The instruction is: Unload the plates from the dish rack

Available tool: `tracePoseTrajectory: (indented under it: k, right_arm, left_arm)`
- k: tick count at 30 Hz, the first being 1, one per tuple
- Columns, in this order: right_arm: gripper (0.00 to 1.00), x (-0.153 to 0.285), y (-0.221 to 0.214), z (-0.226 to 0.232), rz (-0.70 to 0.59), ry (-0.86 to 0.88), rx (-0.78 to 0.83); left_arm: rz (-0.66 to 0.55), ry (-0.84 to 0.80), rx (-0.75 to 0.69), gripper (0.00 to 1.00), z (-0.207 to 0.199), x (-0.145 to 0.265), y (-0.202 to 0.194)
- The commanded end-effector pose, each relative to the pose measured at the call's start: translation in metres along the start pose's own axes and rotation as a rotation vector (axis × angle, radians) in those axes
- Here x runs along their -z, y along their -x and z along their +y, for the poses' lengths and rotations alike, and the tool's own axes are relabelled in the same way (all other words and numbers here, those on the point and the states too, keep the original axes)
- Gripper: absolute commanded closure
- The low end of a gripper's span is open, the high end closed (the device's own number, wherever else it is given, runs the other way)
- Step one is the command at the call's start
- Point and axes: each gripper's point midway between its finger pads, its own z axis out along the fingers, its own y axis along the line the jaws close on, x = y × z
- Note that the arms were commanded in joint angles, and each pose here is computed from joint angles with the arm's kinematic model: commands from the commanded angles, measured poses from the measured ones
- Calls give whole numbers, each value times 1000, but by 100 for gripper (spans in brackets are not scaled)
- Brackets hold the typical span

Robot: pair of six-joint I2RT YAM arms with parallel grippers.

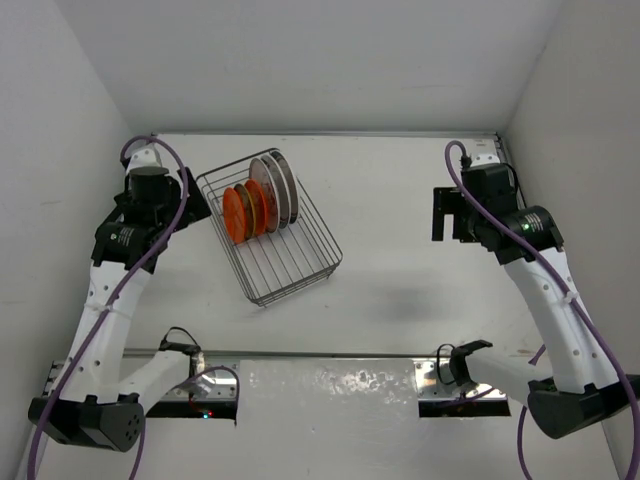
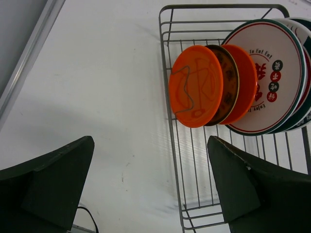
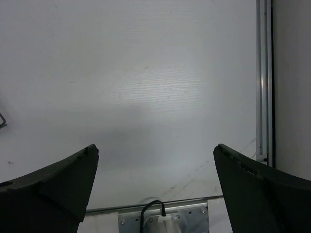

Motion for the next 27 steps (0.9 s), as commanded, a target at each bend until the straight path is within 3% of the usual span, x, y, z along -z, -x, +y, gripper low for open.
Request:
tracePoseTrajectory:
  k: [1,7,9,13,19,20,23,27]
  right_arm:
    - [1,8,8,-8,-36,-38,-30]
    - [1,6,0,-9,-16,-39,-16]
    - [1,2,-5,-6,-2,-34,-23]
    - [1,-1,-12,-6,25,-42,-35]
    - [1,0,-23,-4,42,-19,-35]
    - [1,0,-25,-3,45,-14,-40]
    - [1,0,-33,-1,55,-2,-52]
    - [1,1,-37,-2,66,-1,-44]
  left_arm:
    - [-31,-56,23,0,-14,8,16]
    - [16,-193,131,0,-53,2,25]
    - [53,-281,205,0,-85,-5,26]
    - [109,-361,216,1,-155,-14,18]
    - [132,-353,269,17,-196,-55,13]
    - [125,-342,271,26,-198,-60,15]
    - [145,-292,259,37,-204,-82,11]
    - [159,-239,230,43,-207,-107,1]
